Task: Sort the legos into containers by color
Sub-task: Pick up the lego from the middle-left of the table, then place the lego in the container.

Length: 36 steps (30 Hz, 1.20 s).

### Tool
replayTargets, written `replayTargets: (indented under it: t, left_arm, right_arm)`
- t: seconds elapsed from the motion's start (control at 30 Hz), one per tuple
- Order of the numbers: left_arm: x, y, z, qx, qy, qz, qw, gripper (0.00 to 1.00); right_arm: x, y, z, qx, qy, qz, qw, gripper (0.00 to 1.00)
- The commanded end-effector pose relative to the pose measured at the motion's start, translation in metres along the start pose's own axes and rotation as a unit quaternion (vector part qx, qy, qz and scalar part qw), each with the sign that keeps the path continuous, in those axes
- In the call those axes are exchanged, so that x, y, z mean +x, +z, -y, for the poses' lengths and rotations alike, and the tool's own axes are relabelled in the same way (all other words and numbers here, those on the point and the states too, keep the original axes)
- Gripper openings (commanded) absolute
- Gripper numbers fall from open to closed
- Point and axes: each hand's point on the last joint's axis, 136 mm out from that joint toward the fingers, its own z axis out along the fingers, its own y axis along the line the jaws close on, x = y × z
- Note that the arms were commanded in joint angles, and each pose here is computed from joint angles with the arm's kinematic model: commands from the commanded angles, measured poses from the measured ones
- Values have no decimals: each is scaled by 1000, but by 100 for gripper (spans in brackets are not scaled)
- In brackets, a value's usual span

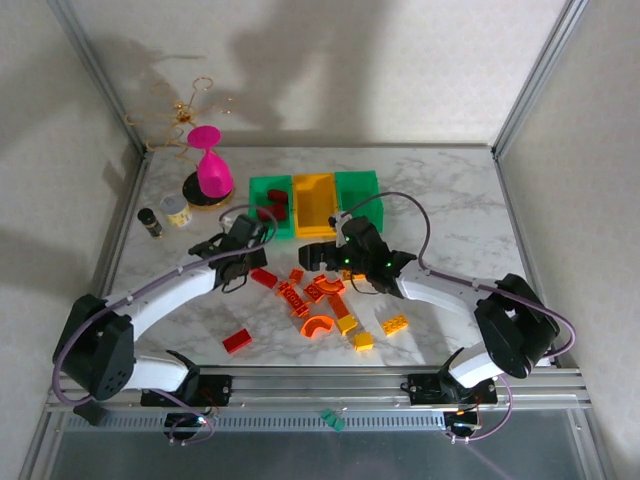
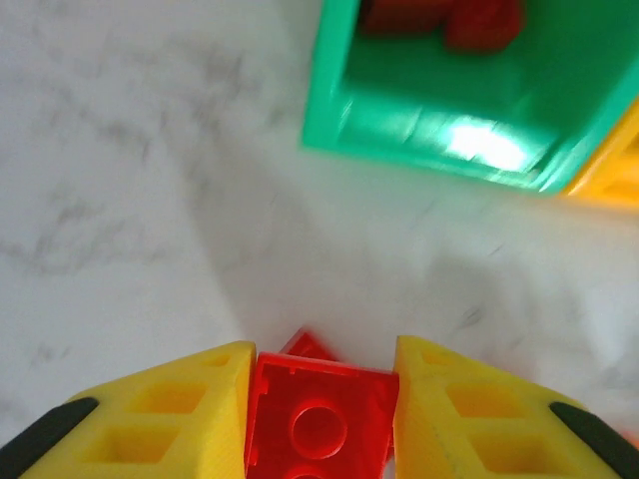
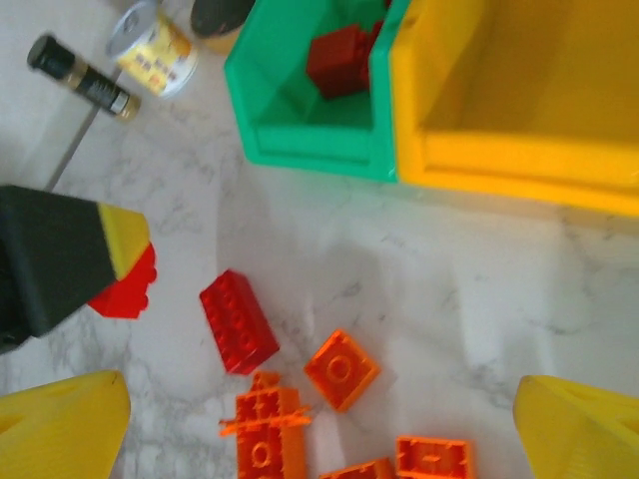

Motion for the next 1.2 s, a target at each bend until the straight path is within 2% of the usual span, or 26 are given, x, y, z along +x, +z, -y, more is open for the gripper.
replayTargets:
  t: [0.0, 0.13, 0.37, 0.53, 0.63, 0.83, 0.97, 1.17]
  left_arm:
    - [-38, 1, 23, -1, 2, 45, 999, 35]
    - [-70, 16, 44, -20, 11, 69, 997, 35]
    - [-106, 61, 63, -49, 19, 89, 995, 35]
    - [-118, 108, 70, -41, 2, 57, 998, 35]
    - [-120, 122, 71, -45, -1, 53, 998, 35]
    - [-118, 129, 75, -37, -4, 46, 998, 40]
    - [-123, 118, 79, -24, -5, 54, 998, 45]
    - [-128, 97, 77, -15, -3, 60, 998, 48]
  right_arm:
    - [-25, -11, 9, 21, 12, 32, 999, 99]
    - [-36, -20, 24, 42, 23, 52, 998, 99]
    - [-43, -27, 29, 52, 23, 71, 996, 99]
    - [-53, -30, 42, 63, 32, 80, 994, 99]
    - [-56, -32, 42, 65, 27, 87, 994, 99]
    - [-60, -36, 42, 65, 23, 93, 993, 99]
    - [-61, -36, 42, 68, 18, 92, 993, 98]
    - [-63, -39, 41, 68, 10, 96, 993, 99]
